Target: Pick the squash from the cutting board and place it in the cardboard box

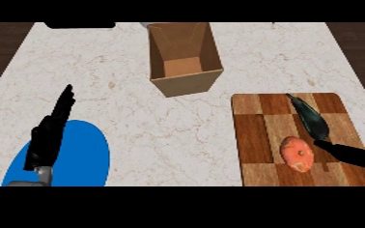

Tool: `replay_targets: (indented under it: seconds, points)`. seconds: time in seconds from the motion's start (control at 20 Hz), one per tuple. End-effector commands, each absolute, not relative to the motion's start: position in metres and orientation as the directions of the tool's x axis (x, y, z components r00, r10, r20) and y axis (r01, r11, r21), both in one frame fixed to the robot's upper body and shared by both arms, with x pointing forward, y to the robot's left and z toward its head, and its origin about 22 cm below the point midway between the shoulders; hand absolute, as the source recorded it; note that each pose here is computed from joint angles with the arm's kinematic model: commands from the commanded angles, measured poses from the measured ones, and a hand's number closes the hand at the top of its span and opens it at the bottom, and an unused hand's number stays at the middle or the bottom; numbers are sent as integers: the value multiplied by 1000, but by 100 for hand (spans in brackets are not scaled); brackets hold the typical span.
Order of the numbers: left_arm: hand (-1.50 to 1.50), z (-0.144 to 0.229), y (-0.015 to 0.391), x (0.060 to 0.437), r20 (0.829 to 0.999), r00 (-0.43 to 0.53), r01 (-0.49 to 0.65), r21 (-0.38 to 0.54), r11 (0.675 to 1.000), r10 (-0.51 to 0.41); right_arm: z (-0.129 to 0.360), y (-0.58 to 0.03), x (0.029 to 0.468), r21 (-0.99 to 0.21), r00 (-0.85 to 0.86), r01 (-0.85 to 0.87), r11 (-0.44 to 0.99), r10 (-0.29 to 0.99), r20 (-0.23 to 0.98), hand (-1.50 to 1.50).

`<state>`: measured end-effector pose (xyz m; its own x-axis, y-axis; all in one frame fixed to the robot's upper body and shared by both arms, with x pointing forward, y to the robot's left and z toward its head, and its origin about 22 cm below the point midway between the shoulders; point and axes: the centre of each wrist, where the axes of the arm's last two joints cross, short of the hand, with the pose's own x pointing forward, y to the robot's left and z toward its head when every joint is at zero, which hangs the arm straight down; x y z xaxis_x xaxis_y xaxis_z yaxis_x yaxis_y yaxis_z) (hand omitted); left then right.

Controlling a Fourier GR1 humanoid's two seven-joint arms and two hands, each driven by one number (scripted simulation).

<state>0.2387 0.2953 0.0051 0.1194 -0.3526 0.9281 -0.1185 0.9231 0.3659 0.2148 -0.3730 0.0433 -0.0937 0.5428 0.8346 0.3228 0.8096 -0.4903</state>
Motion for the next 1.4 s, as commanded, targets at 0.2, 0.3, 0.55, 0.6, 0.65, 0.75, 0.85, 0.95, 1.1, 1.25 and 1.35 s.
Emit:
replay_targets:
  seconds: [0.2, 0.3, 0.55, 0.6, 0.65, 0.75, 0.85, 0.95, 1.1, 1.25, 1.35]
  points:
    - [0, 12, 289, 241, 922, 114, -93, 379, 921, -369, 98, -402, 201, -829, 147, -72, 555, 827, 542, -150]
    - [0, 11, 281, 237, 928, 116, -98, 366, 925, -355, 95, -392, 191, -830, 169, -210, 516, 856, 489, -150]
    - [0, 1, 295, 244, 922, 128, -98, 380, 920, -367, 111, -343, 199, -800, 206, -356, 484, 875, 438, -150]
    - [0, 1, 293, 238, 924, 129, -88, 372, 924, -360, 109, -344, 186, -791, 208, -370, 488, 873, 441, -150]
    - [0, 16, 299, 245, 925, 136, -87, 368, 926, -355, 118, -323, 196, -792, 227, -368, 487, 873, 432, -150]
    - [0, -3, 274, 244, 924, 129, -100, 374, 922, -361, 91, -323, 195, -788, 253, -384, 481, 876, 411, -150]
    - [0, 5, 288, 238, 924, 120, -76, 373, 925, -363, 120, -306, 195, -803, 268, -368, 468, 881, 390, -150]
    - [0, 19, 270, 244, 924, 121, -98, 376, 921, -364, 113, -295, 190, -805, 281, -343, 484, 871, 404, -150]
    - [0, 10, 271, 232, 928, 117, -115, 367, 923, -355, 85, -295, 191, -805, 312, -349, 479, 870, 382, -150]
    - [0, 9, 280, 246, 927, 120, -102, 368, 924, -356, 86, -306, 203, -803, 339, -382, 458, 877, 339, -150]
    - [0, 13, 288, 232, 922, 133, -101, 379, 920, -365, 86, -314, 198, -801, 343, -383, 460, 876, 339, -150]
